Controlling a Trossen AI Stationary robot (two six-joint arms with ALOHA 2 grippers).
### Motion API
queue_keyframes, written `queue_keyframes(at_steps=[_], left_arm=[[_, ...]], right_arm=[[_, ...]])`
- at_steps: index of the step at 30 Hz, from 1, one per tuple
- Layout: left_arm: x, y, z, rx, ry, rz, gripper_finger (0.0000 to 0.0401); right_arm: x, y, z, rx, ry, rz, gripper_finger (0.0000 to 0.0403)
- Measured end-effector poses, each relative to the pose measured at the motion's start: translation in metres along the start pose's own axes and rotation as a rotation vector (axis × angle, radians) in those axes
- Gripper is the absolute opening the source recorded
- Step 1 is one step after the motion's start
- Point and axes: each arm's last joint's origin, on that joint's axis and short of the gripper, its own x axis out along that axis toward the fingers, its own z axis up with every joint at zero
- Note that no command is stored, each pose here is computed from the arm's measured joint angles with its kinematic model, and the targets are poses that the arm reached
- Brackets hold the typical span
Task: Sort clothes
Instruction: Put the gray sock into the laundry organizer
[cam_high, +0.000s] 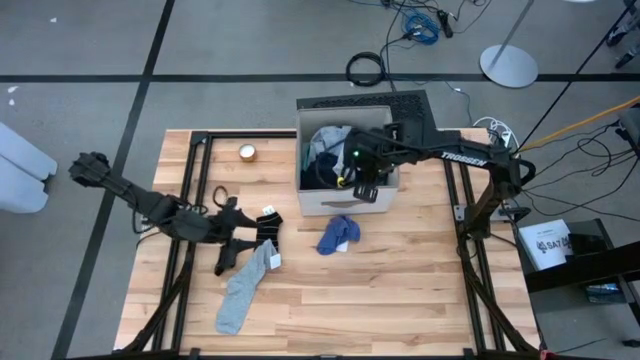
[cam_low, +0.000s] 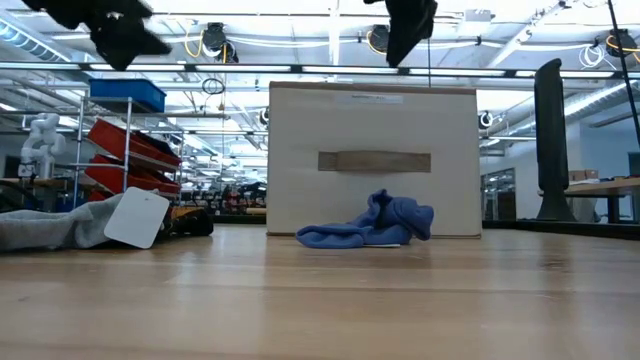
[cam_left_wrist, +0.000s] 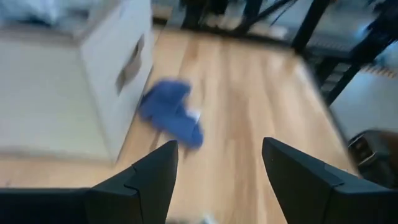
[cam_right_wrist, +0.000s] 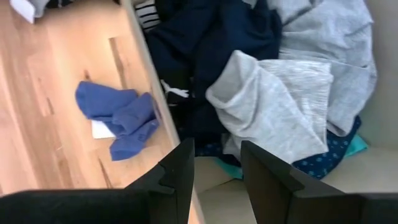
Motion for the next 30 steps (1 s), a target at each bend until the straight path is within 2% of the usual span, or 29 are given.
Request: queue_keyframes(at_steps=[4,7,17,30], left_arm=[[0.009,-0.001,-0.007,-0.056,0.21,0.118,0.0244],[0.02,-0.002,-0.018,-0.103,0.313,0.171,0.0244],[0.058,-0.017,-0.055,-0.191,0.553,0.246,0.0244],[0.08,-0.024,-0.093,-0.233,0.766,0.331,0.0244]], right_arm=[[-0.002,0.012,-0.001,-0.015,-0.004,0.01,0.0119],[-0.003,0.019,-0.002,-0.013,-0.007,0.018,0.0119],[-0.008,0.044,-0.004,-0.065,-0.038,0.053,0.0119],[-0.011,0.058,-0.007,-0.105,-0.041,0.069,0.0119]])
